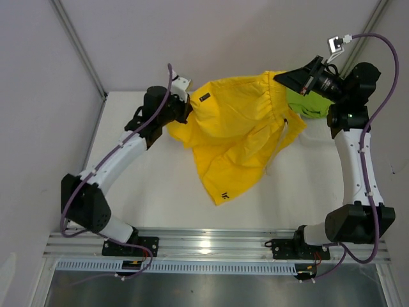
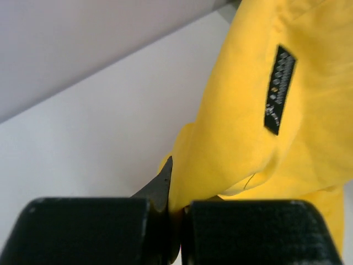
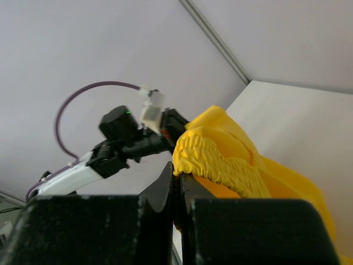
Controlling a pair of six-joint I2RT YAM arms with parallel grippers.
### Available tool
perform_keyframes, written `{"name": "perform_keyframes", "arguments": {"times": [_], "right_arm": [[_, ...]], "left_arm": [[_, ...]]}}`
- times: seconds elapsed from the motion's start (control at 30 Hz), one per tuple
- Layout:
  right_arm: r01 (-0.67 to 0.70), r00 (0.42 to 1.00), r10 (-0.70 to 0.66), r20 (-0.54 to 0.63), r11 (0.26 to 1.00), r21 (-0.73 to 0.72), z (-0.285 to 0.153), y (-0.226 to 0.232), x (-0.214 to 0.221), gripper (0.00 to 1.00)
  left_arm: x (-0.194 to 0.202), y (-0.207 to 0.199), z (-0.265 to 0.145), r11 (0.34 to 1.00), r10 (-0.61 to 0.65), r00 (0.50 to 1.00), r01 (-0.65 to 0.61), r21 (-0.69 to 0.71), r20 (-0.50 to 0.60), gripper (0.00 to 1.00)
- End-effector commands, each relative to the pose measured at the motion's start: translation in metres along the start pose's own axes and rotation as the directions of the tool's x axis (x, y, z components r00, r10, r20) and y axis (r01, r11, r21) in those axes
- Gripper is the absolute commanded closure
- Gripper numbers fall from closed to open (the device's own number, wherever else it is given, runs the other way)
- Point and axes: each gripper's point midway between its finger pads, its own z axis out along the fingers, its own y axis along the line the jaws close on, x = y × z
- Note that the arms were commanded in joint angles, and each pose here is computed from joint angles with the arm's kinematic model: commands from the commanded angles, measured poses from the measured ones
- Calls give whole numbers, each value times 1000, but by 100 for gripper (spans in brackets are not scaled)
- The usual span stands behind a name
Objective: Fold and stack the shorts
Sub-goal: Flatten the shorts out
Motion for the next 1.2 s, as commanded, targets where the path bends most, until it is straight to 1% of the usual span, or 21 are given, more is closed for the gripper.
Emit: {"name": "perform_keyframes", "arguments": {"times": [0.0,0.03,0.1,0.13,0.2,0.23,0.33,0.47,0.57,0.67,0.77,0.8,0.87,0.9,0.93,0.97,1.0,1.03,1.07,1.1,1.17], "right_arm": [[154,984,-151,93,988,-21,-17,53,-13,100],[179,979,-177,97,984,-11,-24,65,-9,100],[208,971,-208,119,978,7,-32,76,-6,100],[211,970,-211,118,977,15,-36,78,0,100],[283,948,-281,151,959,9,-50,107,7,100],[303,940,-301,160,953,7,-55,116,11,100],[400,893,-392,220,916,7,-78,156,22,100],[523,817,-492,301,852,-29,-110,225,40,100],[555,788,-516,335,832,-25,-125,256,44,100],[522,809,-489,327,853,-17,-129,261,47,100],[444,854,-435,286,895,37,-115,233,32,100],[391,884,-392,256,919,55,-103,208,25,100],[333,910,-342,236,940,76,-91,179,18,100],[321,915,-330,232,944,73,-84,168,14,100],[247,943,-260,207,965,88,-72,136,14,100],[215,953,-230,198,972,94,-66,120,13,100],[205,954,-221,202,974,96,-61,108,11,100],[140,971,-161,179,982,123,-51,73,16,100],[106,977,-129,170,985,138,-46,56,19,100],[79,980,-106,168,984,160,-41,38,21,100],[16,989,-46,141,979,204,-28,-11,35,100]], "left_arm": [[-41,4,-65,986,-4,1000,8,-167,27,100],[-60,0,-90,984,-5,996,20,-179,84,100],[-62,-10,-113,985,-17,995,34,-170,101,100],[-76,-11,-138,980,-5,988,35,-194,155,100],[-80,-23,-159,979,-23,982,60,-194,187,100],[-92,-28,-182,978,-21,971,69,-195,240,100],[-103,-48,-214,983,-45,957,94,-159,286,100],[-129,-77,-281,993,-78,900,107,-43,429,100],[-135,-85,-309,994,-104,882,109,16,460,100],[-138,-90,-318,994,-112,880,102,47,462,100],[-136,-83,-307,993,-102,907,114,-6,409,100],[-138,-79,-294,992,-97,921,120,-38,378,100],[-138,-69,-282,988,-76,939,116,-101,335,100],[-143,-67,-276,987,-77,942,118,-110,326,100],[-137,-62,-254,988,-85,958,116,-100,274,100],[-139,-60,-244,988,-113,956,136,-68,270,100],[-120,-39,-224,981,-146,963,170,-92,225,100],[-111,-33,-206,979,-175,965,191,-68,196,100],[-114,-32,-195,979,-197,957,205,-19,211,100],[-84,-22,-174,972,-227,963,234,-35,143,100],[-58,-2,-144,962,-261,962,265,-60,77,100]]}}
